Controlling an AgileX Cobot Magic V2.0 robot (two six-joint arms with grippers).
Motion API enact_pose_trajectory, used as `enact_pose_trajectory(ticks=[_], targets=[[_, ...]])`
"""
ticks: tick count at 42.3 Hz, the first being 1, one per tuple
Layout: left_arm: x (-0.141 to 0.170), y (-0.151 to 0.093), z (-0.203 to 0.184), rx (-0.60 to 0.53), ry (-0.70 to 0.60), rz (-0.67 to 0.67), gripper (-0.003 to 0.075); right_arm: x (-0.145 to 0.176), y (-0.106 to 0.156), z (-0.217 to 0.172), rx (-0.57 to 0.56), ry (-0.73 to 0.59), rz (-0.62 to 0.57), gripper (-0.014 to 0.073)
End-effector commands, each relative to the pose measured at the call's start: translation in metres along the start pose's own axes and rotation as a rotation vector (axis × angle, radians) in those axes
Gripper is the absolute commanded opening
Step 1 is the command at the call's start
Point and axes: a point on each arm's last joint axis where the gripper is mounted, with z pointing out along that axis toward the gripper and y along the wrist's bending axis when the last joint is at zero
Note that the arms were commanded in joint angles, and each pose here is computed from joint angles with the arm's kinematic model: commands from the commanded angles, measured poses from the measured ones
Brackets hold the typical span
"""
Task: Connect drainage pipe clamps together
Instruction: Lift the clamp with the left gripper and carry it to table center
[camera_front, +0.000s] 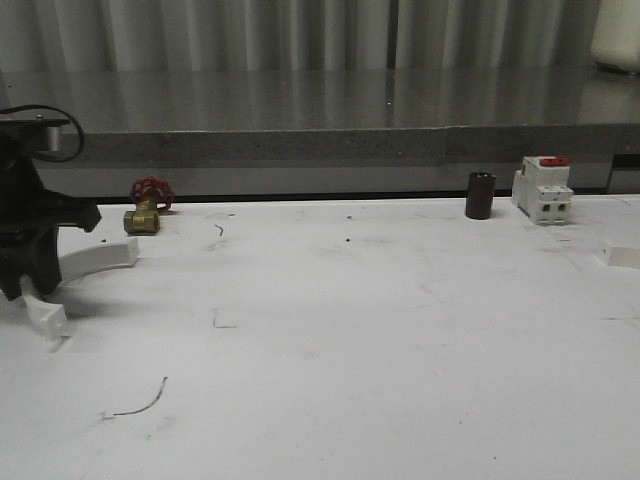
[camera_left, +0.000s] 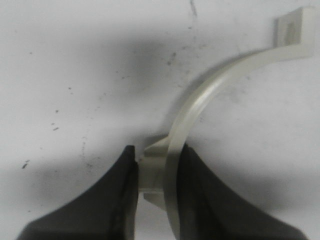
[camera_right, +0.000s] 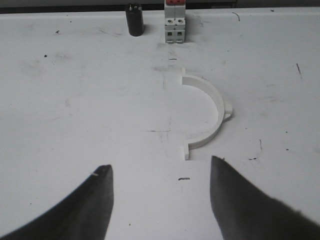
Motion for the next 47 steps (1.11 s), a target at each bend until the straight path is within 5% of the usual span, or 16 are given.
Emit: enact_pose_trajectory(ticks=[1, 25, 35, 47], targets=[[-0.015, -0.026, -0.035, 0.033, -0.083, 0.039, 0.006, -0.014, 0.0, -0.003, 0.001, -0.083, 0.0, 0.0456], [-0.03, -0.22, -0.053, 0.13, -0.129, 0.03, 0.0063, -0.014, 0.0, -0.003, 0.001, -0.083, 0.0, 0.0456], [-0.035, -0.252, -0.036, 0.148, -0.093, -0.07, 0.0063, -0.014, 0.0, -0.003, 0.001, -0.083, 0.0, 0.0456], [-0.032, -0.256, -0.03, 0.136, -0.065, -0.085, 0.0066, -0.014, 0.0, -0.003, 0.001, -0.083, 0.0, 0.0456]])
